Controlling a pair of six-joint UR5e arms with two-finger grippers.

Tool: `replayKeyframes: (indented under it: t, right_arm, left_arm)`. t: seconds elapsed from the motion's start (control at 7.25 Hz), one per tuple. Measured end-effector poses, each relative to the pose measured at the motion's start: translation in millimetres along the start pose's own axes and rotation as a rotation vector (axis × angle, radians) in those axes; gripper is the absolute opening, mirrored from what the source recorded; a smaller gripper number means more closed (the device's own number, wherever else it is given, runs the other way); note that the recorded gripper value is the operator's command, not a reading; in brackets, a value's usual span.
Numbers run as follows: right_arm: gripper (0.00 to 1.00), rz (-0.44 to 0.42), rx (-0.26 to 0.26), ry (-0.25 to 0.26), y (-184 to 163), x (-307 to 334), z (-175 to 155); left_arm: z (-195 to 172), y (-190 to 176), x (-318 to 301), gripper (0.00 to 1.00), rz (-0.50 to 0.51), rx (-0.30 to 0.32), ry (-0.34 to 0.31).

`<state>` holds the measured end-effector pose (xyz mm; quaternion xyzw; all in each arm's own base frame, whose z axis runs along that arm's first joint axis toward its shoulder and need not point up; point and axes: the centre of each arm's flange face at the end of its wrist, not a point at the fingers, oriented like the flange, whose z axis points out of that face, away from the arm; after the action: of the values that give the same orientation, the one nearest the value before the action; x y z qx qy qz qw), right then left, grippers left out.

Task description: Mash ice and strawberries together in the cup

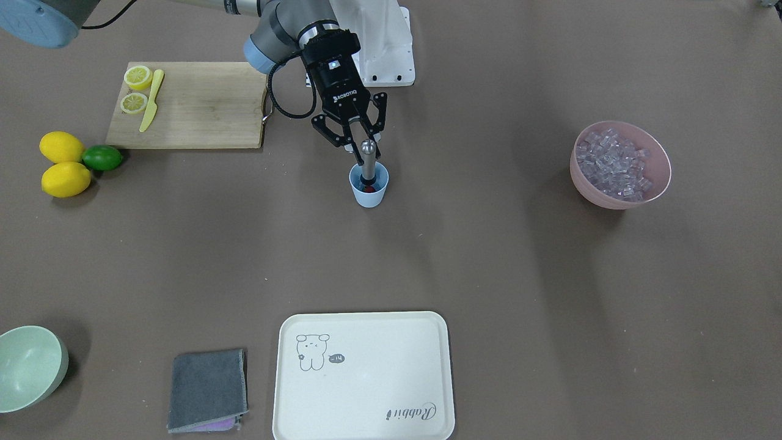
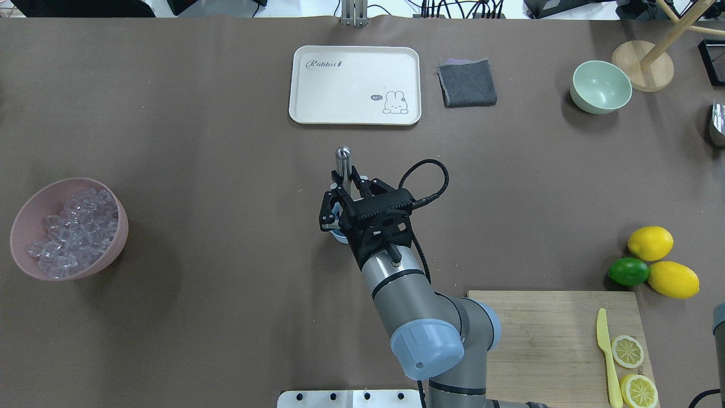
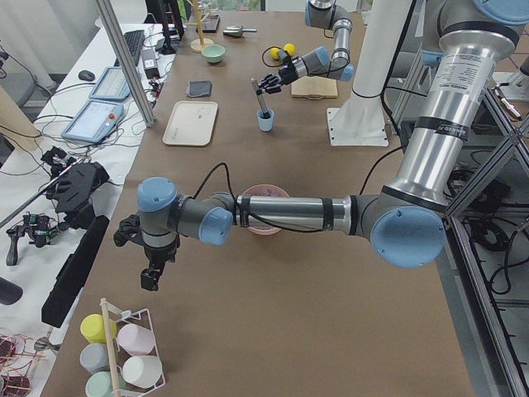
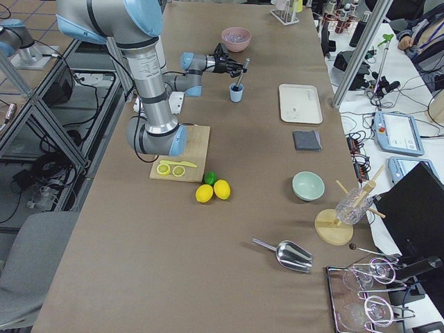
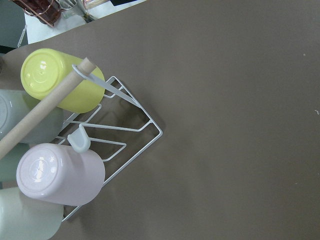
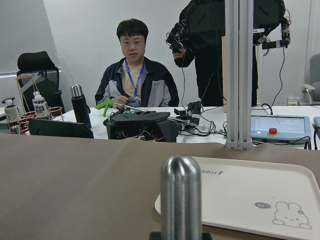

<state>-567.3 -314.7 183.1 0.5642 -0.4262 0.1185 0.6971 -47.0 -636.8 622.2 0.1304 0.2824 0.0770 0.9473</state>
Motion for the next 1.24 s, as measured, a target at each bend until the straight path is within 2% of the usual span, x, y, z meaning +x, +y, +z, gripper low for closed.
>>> replayKeyframes:
  t: [0.55,1.24]
  right_arm:
    - [0.0,-0.005,-0.006,0.0,7,-1,2]
    - [0.0,0.021,0.033,-0.004,-28,1,10]
  left_arm:
    - [2,1,-1,0.98,-0.003,-0.004,0.0]
    - [2,1,-1,0.98,-0.003,-0.002,0.0]
